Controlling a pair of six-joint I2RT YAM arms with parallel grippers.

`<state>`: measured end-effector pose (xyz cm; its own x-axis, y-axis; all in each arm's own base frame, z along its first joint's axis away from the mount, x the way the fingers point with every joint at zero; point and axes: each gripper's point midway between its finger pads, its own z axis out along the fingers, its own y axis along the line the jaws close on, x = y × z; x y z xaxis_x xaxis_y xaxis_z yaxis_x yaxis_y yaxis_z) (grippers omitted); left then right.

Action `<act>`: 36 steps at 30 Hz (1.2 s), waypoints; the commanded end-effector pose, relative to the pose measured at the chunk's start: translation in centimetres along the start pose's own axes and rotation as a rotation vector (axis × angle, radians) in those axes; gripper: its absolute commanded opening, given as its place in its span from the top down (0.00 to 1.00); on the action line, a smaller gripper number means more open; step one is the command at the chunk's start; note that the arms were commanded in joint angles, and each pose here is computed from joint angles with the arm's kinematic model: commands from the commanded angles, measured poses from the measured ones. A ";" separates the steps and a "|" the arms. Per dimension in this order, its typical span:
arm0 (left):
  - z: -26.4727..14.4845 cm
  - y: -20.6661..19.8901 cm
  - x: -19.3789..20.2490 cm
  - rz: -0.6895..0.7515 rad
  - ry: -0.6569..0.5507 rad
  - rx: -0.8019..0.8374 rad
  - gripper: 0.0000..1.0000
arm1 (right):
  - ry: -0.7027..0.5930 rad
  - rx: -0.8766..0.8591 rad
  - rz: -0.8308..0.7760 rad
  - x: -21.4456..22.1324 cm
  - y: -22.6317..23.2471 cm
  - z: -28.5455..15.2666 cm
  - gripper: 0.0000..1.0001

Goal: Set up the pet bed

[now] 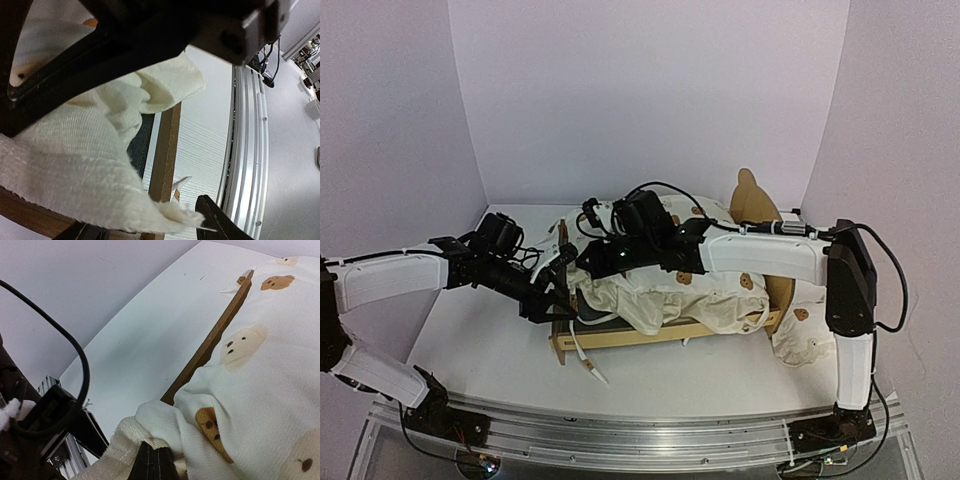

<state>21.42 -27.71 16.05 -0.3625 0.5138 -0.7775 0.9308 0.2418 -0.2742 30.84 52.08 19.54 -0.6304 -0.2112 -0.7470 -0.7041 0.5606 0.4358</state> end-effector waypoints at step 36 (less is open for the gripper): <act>-5.1 2.5 -10.1 0.234 -0.078 -0.263 1.00 | 0.298 -0.215 -0.200 9.4 5.8 -3.9 0.66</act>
<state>26.32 -27.62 23.60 -0.1953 0.5398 -0.8188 0.9426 0.3339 -0.0048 19.01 48.26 16.67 -0.5104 -0.5643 -0.6489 -0.8598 0.3489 0.3729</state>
